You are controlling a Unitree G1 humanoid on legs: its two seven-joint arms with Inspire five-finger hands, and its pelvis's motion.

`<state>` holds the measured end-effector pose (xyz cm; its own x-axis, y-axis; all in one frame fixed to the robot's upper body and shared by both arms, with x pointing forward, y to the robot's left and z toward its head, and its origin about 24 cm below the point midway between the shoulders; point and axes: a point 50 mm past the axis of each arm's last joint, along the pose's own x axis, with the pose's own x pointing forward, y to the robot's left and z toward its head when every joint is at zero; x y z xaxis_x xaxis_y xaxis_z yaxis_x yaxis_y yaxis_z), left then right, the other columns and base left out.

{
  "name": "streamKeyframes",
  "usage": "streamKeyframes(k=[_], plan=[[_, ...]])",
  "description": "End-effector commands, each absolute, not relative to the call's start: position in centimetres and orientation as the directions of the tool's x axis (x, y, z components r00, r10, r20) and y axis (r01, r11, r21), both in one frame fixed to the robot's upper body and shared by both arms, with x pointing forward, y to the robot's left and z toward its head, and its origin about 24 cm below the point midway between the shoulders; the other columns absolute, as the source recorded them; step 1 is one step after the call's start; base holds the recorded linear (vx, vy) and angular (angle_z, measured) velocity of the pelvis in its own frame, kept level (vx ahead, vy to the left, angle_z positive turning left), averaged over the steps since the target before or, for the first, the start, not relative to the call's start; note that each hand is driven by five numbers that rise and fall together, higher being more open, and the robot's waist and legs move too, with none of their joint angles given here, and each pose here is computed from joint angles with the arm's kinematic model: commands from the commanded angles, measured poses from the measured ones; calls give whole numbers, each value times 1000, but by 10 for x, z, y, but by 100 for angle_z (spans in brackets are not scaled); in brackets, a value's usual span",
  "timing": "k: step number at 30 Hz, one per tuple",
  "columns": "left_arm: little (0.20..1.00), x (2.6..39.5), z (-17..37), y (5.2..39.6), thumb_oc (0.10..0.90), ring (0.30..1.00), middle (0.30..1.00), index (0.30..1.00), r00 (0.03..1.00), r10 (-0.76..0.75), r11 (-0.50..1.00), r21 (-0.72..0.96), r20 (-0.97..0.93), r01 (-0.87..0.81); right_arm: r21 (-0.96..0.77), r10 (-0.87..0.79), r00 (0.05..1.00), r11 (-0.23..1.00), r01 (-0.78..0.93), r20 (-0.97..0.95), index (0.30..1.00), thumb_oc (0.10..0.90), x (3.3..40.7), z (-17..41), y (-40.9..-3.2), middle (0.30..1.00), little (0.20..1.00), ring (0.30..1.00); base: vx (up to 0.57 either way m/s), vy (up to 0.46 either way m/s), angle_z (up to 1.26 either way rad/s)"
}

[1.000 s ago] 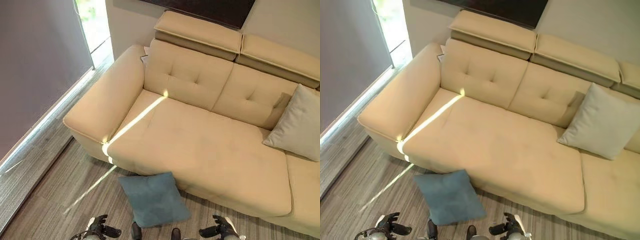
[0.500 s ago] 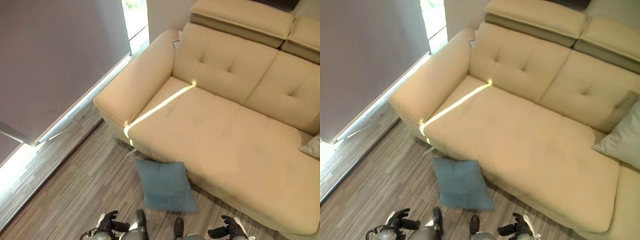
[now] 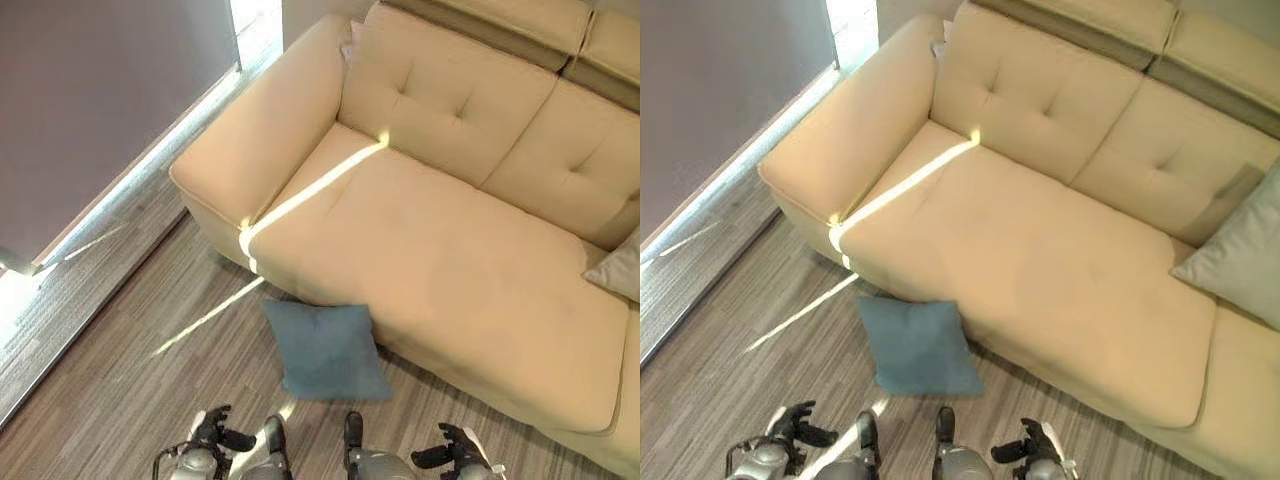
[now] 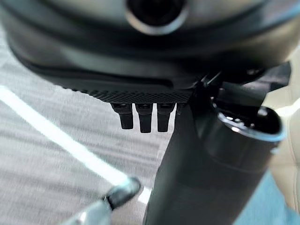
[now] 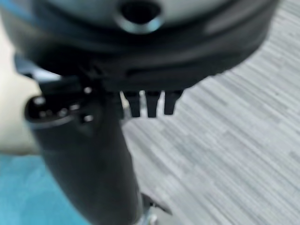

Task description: Pick up all the scattered cushions and arrange them neatly on the sofa.

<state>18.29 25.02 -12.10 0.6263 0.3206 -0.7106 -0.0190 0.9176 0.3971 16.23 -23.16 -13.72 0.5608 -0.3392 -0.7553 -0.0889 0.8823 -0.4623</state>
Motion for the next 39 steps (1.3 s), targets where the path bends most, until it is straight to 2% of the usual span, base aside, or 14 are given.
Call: streamKeyframes(k=[1, 6, 10, 15, 19, 22, 29, 39], plan=[[900, 202, -108, 250, 800, 900, 900, 900, 694, 355, 919, 372, -626, -135, -506, -385, 627, 863, -16, -677, 900, 800, 180, -125, -239, 900, 900, 900, -128, -28, -1], [900, 251, -69, 247, 800, 900, 900, 900, 805, 382, 919, 281, -454, -277, -499, -379, 770, 862, 92, -513, 900, 800, 239, -86, -234, 900, 900, 900, -105, -29, -6], [900, 283, -41, 241, 800, 900, 900, 900, 847, 401, 915, 200, -349, -350, -478, -360, 876, 860, 178, -321, 900, 800, 289, -40, -222, 900, 900, 900, -103, -12, -3], [900, 326, 7, 234, 800, 900, 900, 900, 889, 413, 911, 87, -197, -404, -435, -356, 930, 854, 285, -89, 900, 800, 340, 24, -209, 900, 900, 900, -60, -23, 3], [900, 357, 59, 233, 800, 900, 900, 900, 905, 423, 906, 44, -45, -421, -416, -363, 927, 831, 370, 100, 900, 800, 371, 81, -204, 900, 900, 900, -2, -25, 6], [900, 367, 83, 231, 800, 900, 900, 900, 905, 425, 905, 27, 32, -425, -398, -376, 907, 815, 421, 190, 900, 800, 381, 108, -201, 900, 900, 900, 22, -13, 11], [900, 379, 118, 231, 800, 900, 900, 900, 893, 429, 900, 25, 134, -436, -354, -402, 869, 798, 487, 289, 900, 800, 391, 142, -197, 900, 900, 900, 53, -14, 8], [900, 387, 148, 235, 800, 900, 900, 900, 878, 431, 893, 45, 208, -449, -303, -380, 850, 815, 494, 365, 900, 800, 401, 181, -191, 900, 900, 900, 57, -8, -2]])
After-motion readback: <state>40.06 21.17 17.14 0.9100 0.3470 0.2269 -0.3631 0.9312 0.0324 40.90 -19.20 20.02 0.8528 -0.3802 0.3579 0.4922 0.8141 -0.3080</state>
